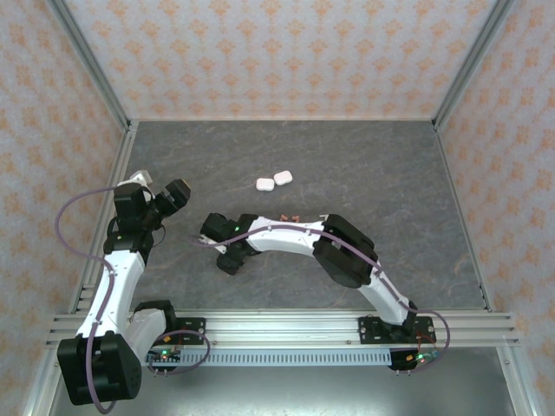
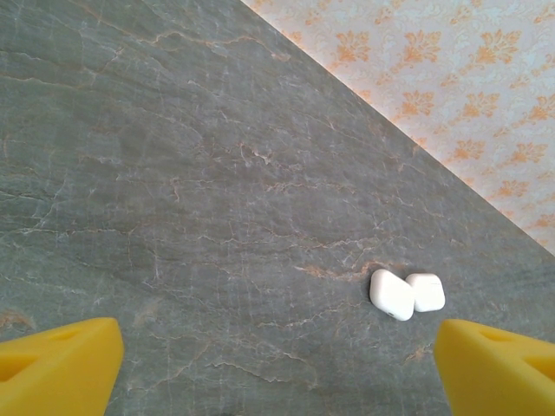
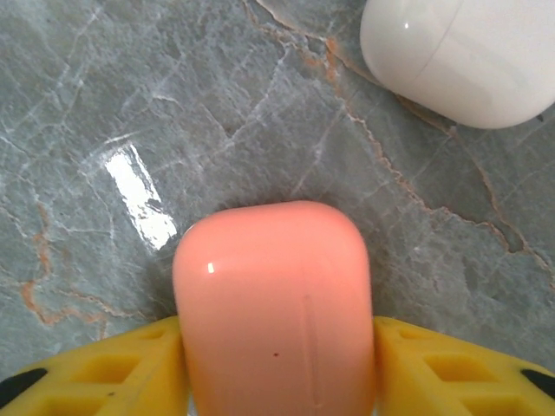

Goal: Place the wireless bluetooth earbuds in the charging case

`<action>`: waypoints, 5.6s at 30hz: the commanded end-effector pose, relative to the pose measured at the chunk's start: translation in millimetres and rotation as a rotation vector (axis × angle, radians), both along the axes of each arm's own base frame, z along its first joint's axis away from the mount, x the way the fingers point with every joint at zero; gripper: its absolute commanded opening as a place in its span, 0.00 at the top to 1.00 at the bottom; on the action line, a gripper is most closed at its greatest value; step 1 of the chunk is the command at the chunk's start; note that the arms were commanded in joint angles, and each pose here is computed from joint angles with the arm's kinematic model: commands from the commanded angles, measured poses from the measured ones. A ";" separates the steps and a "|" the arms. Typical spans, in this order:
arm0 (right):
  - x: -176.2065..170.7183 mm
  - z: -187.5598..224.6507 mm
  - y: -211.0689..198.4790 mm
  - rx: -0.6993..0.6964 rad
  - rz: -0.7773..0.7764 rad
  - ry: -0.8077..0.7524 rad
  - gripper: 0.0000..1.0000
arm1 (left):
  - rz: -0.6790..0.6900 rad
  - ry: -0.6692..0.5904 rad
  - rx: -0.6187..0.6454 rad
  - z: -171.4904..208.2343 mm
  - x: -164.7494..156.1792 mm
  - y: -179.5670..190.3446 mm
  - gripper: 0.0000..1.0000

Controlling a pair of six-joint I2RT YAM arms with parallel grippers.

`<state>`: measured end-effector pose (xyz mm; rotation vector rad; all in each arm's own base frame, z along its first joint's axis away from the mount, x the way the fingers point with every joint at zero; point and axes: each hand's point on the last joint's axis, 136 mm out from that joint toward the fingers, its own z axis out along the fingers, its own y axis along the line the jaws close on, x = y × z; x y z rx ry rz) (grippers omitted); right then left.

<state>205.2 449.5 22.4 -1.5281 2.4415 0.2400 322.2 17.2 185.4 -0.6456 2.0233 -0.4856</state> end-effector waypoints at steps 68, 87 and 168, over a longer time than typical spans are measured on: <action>55.3 277.4 -160.2 0.497 0.011 -0.842 0.60 | -1.200 -0.281 -0.183 124.4 -40.3 -292.9 0.29; 60.5 275.2 -163.5 0.482 -0.020 -0.858 0.60 | -1.341 -0.183 -0.126 102.5 -57.2 -304.8 0.61; 59.5 307.8 -215.7 1.093 -0.371 -0.382 0.01 | -1.336 -0.644 0.291 106.7 -75.6 -298.8 1.00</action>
